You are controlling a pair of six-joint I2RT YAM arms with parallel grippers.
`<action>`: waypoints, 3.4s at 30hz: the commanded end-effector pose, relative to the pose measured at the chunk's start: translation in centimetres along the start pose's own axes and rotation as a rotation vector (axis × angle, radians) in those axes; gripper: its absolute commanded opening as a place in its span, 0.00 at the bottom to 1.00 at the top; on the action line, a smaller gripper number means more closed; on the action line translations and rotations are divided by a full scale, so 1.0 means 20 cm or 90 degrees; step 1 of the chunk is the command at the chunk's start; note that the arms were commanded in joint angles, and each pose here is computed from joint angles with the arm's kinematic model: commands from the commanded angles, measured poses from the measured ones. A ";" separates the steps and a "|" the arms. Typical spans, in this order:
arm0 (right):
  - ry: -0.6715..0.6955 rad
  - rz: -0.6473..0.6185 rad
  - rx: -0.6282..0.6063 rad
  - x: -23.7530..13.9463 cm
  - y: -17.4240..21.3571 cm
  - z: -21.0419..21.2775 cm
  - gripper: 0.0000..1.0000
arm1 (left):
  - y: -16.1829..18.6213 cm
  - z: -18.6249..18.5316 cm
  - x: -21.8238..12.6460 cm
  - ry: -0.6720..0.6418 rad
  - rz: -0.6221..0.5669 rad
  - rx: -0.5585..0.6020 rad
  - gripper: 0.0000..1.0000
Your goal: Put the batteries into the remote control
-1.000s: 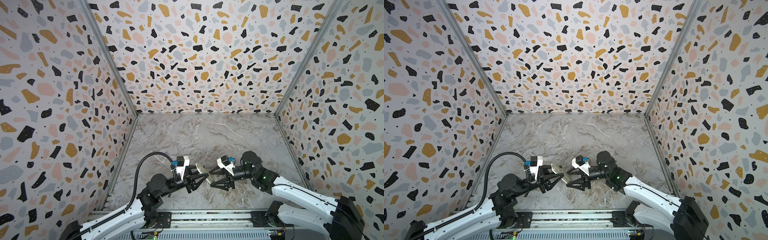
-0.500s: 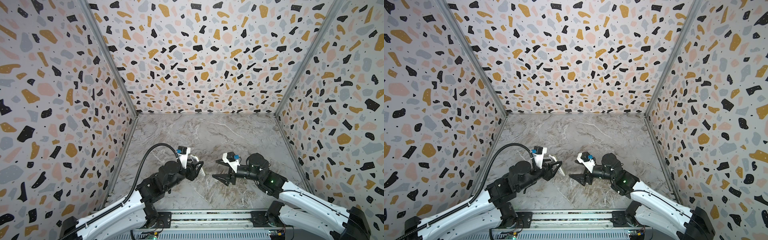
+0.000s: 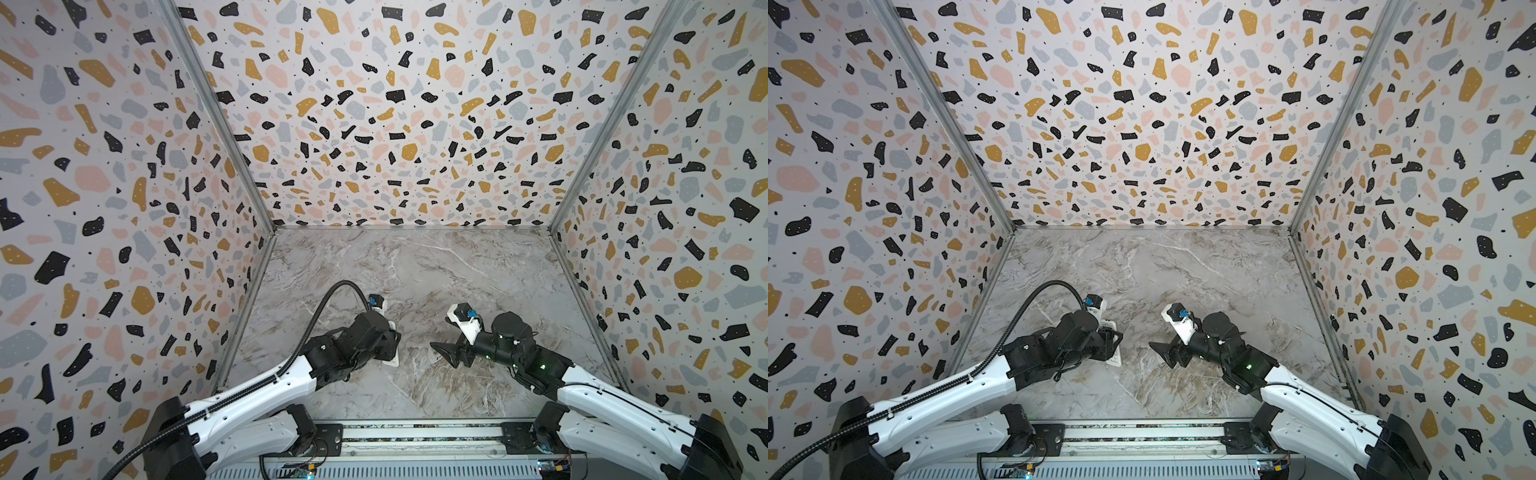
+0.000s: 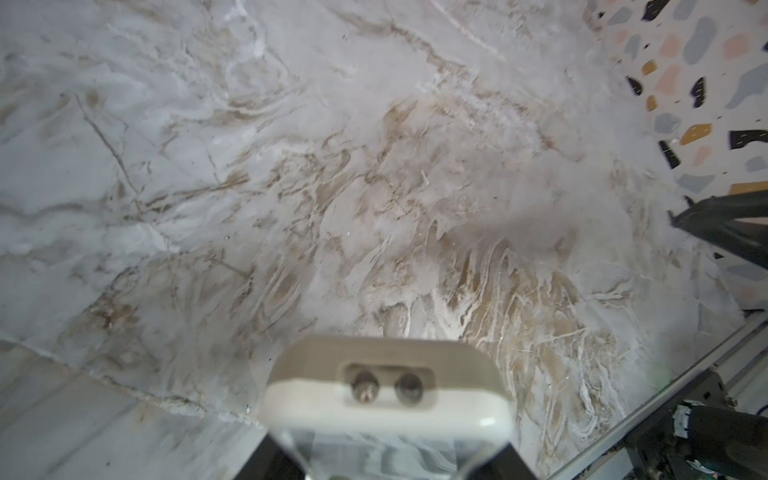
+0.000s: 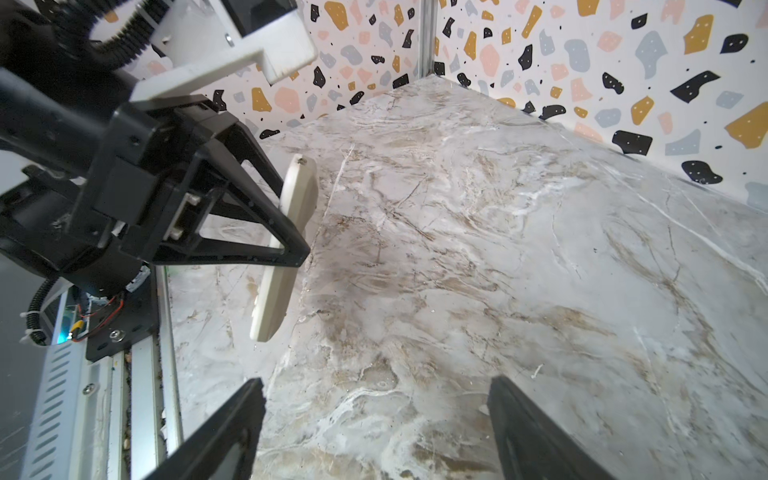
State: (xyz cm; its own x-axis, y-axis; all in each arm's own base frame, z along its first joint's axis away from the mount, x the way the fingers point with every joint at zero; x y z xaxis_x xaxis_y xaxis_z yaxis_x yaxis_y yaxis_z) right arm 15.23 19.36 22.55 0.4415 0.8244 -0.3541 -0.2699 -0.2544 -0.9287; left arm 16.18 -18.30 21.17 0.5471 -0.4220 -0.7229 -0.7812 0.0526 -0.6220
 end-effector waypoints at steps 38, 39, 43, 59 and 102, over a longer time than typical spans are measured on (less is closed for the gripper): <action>0.009 0.043 0.020 0.08 0.14 -0.02 0.89 | 0.29 0.19 0.41 -0.141 0.252 -0.067 0.28; 0.008 0.043 0.019 0.09 0.14 -0.02 0.89 | 0.29 0.19 0.42 -0.143 0.252 -0.068 0.28; 0.005 0.043 0.015 0.09 0.12 -0.02 0.89 | 0.30 0.21 0.44 -0.152 0.255 -0.076 0.28; -0.004 0.015 0.004 0.11 0.04 -0.02 0.90 | 0.34 0.26 0.44 -0.171 0.226 -0.125 0.52; 0.708 -0.183 0.139 -0.43 0.27 -0.58 0.99 | -0.16 0.73 -0.26 -0.598 -0.449 -0.142 1.00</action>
State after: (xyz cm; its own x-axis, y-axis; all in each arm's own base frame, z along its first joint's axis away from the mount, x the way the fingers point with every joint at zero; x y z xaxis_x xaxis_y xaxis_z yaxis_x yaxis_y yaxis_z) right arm 19.44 6.07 18.11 0.9692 0.0176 -0.2458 -0.2456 -0.0164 -0.9692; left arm 19.82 -3.58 21.26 0.8132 0.4641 -0.3511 -0.3318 -0.1259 -0.9349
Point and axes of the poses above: each gripper's point midway between its finger pads, its own x axis out along the fingers, its own z axis along the line the jaws close on, y = z × x, the point moved 9 cm from there along -x, back along the fingers, and after that the axes turned 2 degrees about x, right-handed, at the moved point
